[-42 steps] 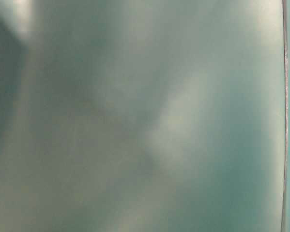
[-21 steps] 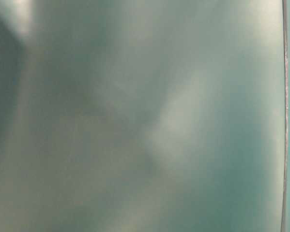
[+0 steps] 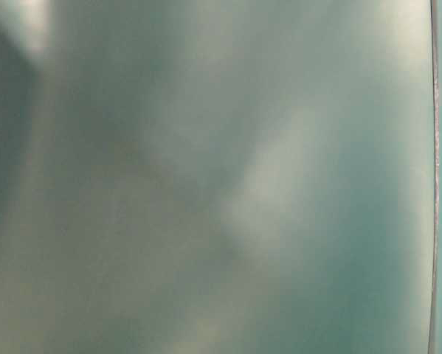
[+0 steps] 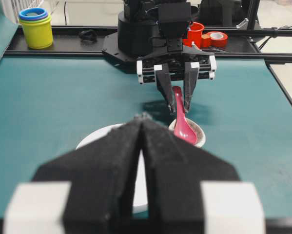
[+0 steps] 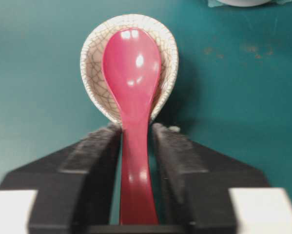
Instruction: Scoop the yellow hexagonal prism block from the bowl with a spoon using the right arm.
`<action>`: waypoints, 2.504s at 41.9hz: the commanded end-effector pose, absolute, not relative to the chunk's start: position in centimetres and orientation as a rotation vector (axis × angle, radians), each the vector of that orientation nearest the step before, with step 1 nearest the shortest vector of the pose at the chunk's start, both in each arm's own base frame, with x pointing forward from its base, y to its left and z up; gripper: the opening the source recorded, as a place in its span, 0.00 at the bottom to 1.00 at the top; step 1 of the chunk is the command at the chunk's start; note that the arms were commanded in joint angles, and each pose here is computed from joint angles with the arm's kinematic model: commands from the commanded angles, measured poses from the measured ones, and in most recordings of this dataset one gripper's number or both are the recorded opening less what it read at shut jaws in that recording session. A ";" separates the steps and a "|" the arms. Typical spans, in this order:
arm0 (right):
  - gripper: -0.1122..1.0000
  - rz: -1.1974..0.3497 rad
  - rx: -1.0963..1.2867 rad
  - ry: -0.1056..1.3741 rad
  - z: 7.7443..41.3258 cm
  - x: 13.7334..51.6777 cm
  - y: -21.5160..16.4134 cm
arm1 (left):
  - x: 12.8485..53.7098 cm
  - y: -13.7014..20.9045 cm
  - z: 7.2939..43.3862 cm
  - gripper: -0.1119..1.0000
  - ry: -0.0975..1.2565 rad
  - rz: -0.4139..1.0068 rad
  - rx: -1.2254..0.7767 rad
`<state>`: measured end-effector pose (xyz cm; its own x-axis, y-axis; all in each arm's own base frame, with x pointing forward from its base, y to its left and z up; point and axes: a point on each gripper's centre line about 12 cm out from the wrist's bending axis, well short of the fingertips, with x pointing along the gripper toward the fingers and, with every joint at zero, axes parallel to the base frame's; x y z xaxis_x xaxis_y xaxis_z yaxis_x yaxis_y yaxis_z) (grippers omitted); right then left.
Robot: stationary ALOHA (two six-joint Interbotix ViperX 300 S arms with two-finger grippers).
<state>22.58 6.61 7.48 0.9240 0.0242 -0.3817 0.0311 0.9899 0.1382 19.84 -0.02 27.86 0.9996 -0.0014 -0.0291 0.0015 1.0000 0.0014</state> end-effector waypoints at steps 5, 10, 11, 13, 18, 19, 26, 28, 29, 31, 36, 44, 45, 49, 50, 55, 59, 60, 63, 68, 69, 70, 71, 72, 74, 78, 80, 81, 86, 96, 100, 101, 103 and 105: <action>0.30 0.001 0.152 0.374 7.9 22.8 6.8 | 20.1 0.0 28.4 0.10 0.017 -0.002 0.001; 0.30 0.008 0.159 0.355 8.3 23.1 7.0 | 20.1 0.0 28.4 0.10 0.017 -0.002 0.001; 0.30 0.010 0.159 0.352 8.5 23.2 7.1 | 20.1 0.0 28.4 0.10 0.017 -0.002 0.001; 0.30 0.015 0.164 0.348 8.7 23.2 7.1 | 20.1 0.0 28.3 0.10 0.018 -0.002 0.001; 0.30 0.026 0.177 0.335 9.7 23.4 7.3 | 20.1 0.0 28.3 0.10 0.018 -0.002 0.001; 0.30 0.030 0.177 0.335 9.9 23.4 7.4 | 20.1 0.0 28.3 0.10 0.018 0.000 0.001; 0.30 0.058 0.192 0.341 11.6 23.4 7.7 | 20.1 0.0 28.3 0.10 0.020 -0.002 0.001; 0.30 0.063 0.194 0.338 12.1 23.5 7.7 | 20.1 0.0 28.3 0.10 0.020 -0.002 0.001; 0.30 0.065 0.198 0.333 12.5 23.6 7.7 | 20.1 0.0 28.4 0.10 0.018 -0.002 0.001; 0.30 0.067 0.201 0.327 13.1 23.7 7.6 | 20.1 0.0 28.4 0.10 0.018 -0.002 0.001; 0.30 0.070 0.220 0.341 14.8 24.2 7.2 | 20.1 0.0 28.3 0.10 0.020 -0.002 0.001; 0.30 0.056 0.273 0.406 17.7 25.4 6.0 | 20.0 0.0 28.4 0.10 0.018 -0.002 0.004; 0.30 0.052 0.278 0.416 17.9 25.6 5.8 | 20.1 0.0 28.4 0.10 0.020 0.000 0.004; 0.30 0.036 0.310 0.460 19.5 26.5 4.9 | 20.0 0.0 28.4 0.10 0.018 -0.002 0.015; 0.30 0.030 0.319 0.474 19.9 26.8 4.5 | 20.0 0.0 28.3 0.10 0.020 -0.001 0.018; 0.30 0.005 0.354 0.531 21.5 28.1 3.1 | 20.0 0.0 28.4 0.10 0.018 -0.003 0.020; 0.30 -0.013 0.377 0.574 22.4 29.0 2.1 | 20.1 0.0 28.3 0.10 0.023 -0.003 0.020; 0.30 -0.018 0.383 0.583 22.6 29.3 1.8 | 20.1 0.0 28.3 0.10 0.025 -0.003 0.020; 0.30 -0.033 0.402 0.621 23.3 30.1 0.8 | 20.1 0.0 28.2 0.10 0.029 -0.003 0.021; 0.30 -0.054 0.430 0.701 23.9 31.3 -0.7 | 20.0 0.0 28.1 0.10 0.037 -0.003 0.020; 0.30 -0.055 0.434 0.717 23.9 31.5 -0.9 | 20.1 0.0 28.2 0.10 0.035 -0.003 0.021; 0.30 -0.057 0.438 0.731 24.0 31.8 -1.1 | 20.1 0.0 28.2 0.10 0.035 -0.002 0.021; 0.30 -0.060 0.447 0.754 24.0 32.1 -1.4 | 20.1 0.0 28.2 0.10 0.035 -0.003 0.021; 0.30 -0.060 0.449 0.768 24.1 32.3 -1.6 | 20.1 0.0 28.2 0.10 0.035 -0.002 0.021; 0.30 -0.061 0.456 0.804 24.2 32.9 -2.2 | 20.0 0.0 28.2 0.10 0.034 -0.003 0.021; 0.30 -0.059 0.455 0.875 24.3 34.0 -3.0 | 20.0 0.0 28.2 0.10 0.034 -0.001 0.020; 0.30 -0.061 0.451 0.908 24.3 34.6 -3.4 | 20.0 0.0 28.2 0.10 0.034 -0.003 0.020; 0.30 -0.063 0.451 0.922 24.3 34.8 -3.6 | 20.0 0.0 28.2 0.10 0.034 -0.001 0.021; 0.30 -0.075 0.443 1.014 24.0 35.8 -4.2 | 20.0 0.0 28.2 0.10 0.032 -0.001 0.020; 0.30 -0.143 0.412 1.190 23.6 36.8 -5.1 | 20.0 0.0 28.2 0.10 0.032 -0.003 0.020; 0.30 -0.151 0.399 1.211 23.6 37.1 -5.3 | 20.0 0.0 28.2 0.10 0.032 -0.003 0.021; 0.30 -0.150 0.396 1.212 23.6 37.2 -5.2 | 20.0 0.0 28.2 0.10 0.032 -0.003 0.020; 0.30 -0.147 0.395 1.213 23.6 37.4 -5.1 | 20.0 0.0 28.2 0.10 0.034 -0.003 0.021; 0.30 -0.144 0.393 1.212 23.6 37.5 -5.0 | 20.0 0.0 28.2 0.10 0.034 -0.003 0.021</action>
<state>37.04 -5.24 22.20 0.3166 0.1039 -0.9429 0.3312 0.9193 0.2125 19.83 0.01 27.64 0.9989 -0.0005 -0.0475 0.0013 0.9999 0.0166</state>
